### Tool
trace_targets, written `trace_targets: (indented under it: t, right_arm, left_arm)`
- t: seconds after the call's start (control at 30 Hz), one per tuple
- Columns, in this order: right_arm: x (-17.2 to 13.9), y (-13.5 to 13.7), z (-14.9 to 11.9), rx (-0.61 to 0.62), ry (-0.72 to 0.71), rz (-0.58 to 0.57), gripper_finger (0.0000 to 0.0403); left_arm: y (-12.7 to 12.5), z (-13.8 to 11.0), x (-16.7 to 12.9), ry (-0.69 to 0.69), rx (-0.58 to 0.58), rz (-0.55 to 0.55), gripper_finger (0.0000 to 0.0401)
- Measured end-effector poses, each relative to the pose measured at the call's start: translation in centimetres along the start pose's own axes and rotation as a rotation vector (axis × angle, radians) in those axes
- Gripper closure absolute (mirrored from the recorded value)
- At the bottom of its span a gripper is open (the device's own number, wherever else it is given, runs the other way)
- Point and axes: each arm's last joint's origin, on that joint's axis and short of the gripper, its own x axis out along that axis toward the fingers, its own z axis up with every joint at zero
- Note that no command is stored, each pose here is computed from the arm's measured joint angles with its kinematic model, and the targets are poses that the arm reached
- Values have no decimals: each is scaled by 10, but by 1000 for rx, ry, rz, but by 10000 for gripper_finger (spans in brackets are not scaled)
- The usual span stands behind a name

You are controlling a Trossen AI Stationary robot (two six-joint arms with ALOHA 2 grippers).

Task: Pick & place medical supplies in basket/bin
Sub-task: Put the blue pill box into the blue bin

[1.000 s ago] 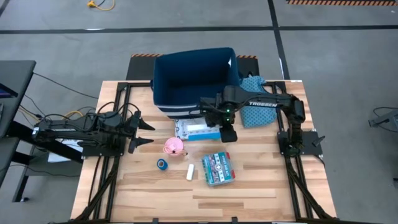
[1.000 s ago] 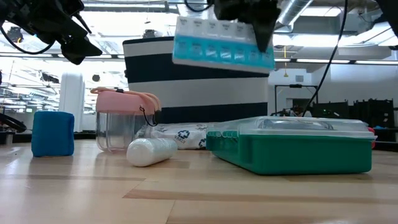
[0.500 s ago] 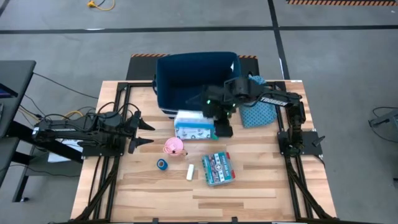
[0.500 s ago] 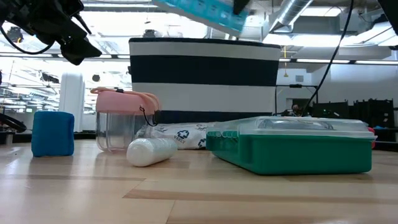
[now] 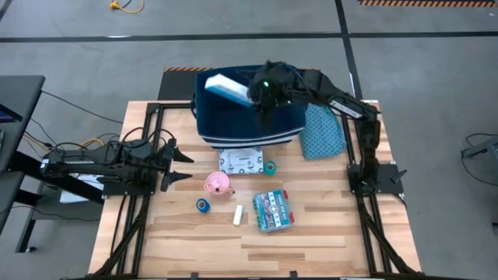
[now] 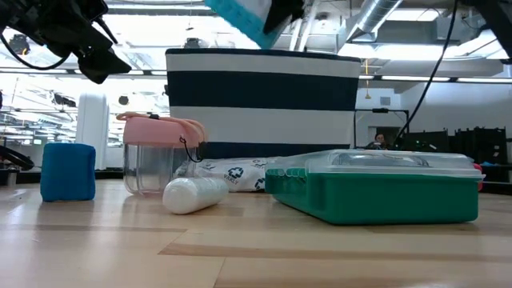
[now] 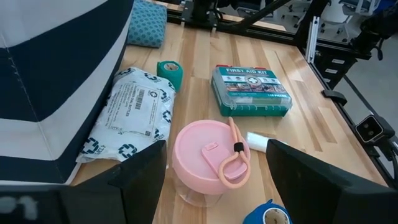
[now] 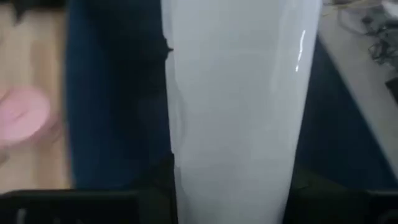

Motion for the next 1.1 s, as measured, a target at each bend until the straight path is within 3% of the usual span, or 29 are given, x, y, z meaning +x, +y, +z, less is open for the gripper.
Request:
trace_targets:
  t: [0.3, 0.6, 0.8, 0.93, 1.1]
  right_arm:
    - [69, -35, -22, -8, 164, 109, 248]
    - [132, -31, -48, -80, 359, 301, 272]
    - [144, -28, -53, -70, 360, 414, 248]
    - [144, -26, -55, -73, 345, 503, 272]
    - [142, -24, -57, -96, 359, 528, 274]
  left_arm:
    - [1, 0, 0, -1, 1, 35, 138]
    - [2, -1, 0, 1, -3, 56, 138]
    - [2, -1, 3, 14, -8, 64, 138]
    - [2, -1, 4, 22, -9, 66, 138]
    - [2, -1, 5, 25, -8, 66, 138]
